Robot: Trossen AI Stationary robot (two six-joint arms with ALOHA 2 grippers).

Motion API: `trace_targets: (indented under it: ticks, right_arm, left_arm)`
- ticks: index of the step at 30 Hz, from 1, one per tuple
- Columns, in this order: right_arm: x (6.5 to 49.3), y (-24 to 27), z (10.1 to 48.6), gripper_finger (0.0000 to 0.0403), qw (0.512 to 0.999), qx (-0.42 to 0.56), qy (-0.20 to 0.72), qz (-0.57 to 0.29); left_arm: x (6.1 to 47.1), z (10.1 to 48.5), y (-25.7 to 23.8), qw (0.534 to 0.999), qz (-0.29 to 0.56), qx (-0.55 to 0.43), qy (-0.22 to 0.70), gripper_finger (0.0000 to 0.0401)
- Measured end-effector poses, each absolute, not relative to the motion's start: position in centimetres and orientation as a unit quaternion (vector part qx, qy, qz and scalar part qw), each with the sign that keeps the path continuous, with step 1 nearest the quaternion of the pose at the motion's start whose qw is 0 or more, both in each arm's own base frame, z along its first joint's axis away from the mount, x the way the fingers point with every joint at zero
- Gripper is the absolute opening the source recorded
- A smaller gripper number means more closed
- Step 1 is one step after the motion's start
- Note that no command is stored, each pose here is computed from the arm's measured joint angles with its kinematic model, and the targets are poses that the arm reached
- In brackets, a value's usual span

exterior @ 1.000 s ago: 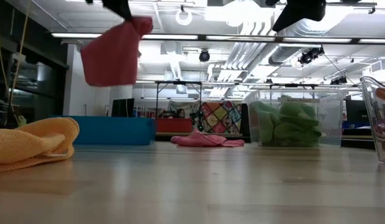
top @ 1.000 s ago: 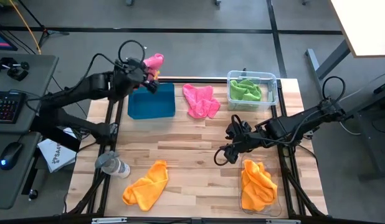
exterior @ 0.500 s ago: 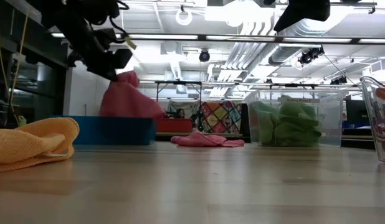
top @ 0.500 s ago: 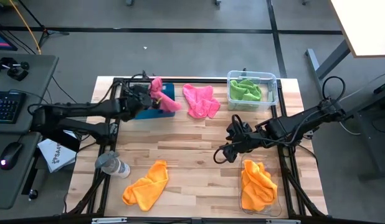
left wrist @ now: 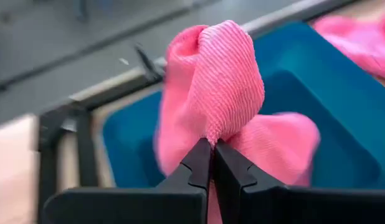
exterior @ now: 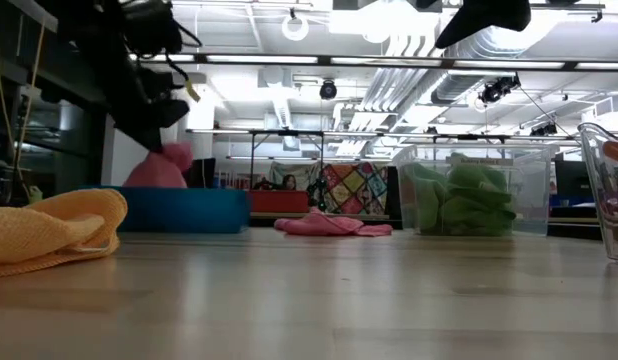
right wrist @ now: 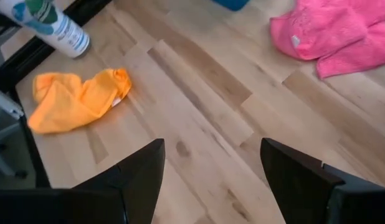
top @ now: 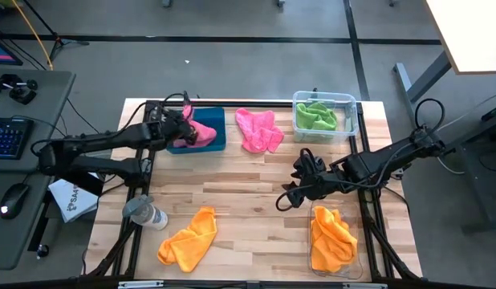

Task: Sort microfiber towel by color & place in baskets
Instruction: Put the bottom pink towel into the blue bin, then put the pink towel into blue bin

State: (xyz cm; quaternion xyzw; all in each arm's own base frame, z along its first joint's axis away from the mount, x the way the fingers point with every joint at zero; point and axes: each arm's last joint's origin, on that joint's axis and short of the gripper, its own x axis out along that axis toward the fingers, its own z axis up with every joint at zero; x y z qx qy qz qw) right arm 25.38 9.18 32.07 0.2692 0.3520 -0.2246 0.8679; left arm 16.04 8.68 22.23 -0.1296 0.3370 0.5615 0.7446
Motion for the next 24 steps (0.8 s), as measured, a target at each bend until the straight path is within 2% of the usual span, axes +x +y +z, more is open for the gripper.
trace_targets:
  ticks: [4, 8, 11, 15, 24]
  right_arm:
    - [25.5, 8.7, 32.1, 0.0261, 0.864, 0.282, 0.34, -0.243]
    - [25.6, 8.5, 32.1, 0.0261, 0.855, 0.306, 0.332, -0.257]
    - [25.6, 8.4, 32.1, 0.0261, 0.847, 0.327, 0.32, -0.27]
    - [25.8, 8.3, 32.3, 0.0261, 0.845, 0.347, 0.289, -0.288]
    - [26.8, 7.1, 32.9, 0.0261, 0.841, 0.381, 0.218, -0.315]
  left_arm:
    - [17.2, 20.7, 10.1, 0.745, 0.526, -0.2, 0.359, 0.0]
    - [17.7, 18.8, 11.8, 0.719, 0.497, -0.277, 0.399, 0.0005]
    - [17.8, 18.6, 12.9, 0.698, 0.486, -0.293, 0.436, 0.002]
    - [18.2, 19.9, 13.9, 0.69, 0.477, -0.267, 0.475, 0.0052]
    - [19.6, 25.0, 14.8, 0.738, 0.421, -0.239, 0.469, 0.013]
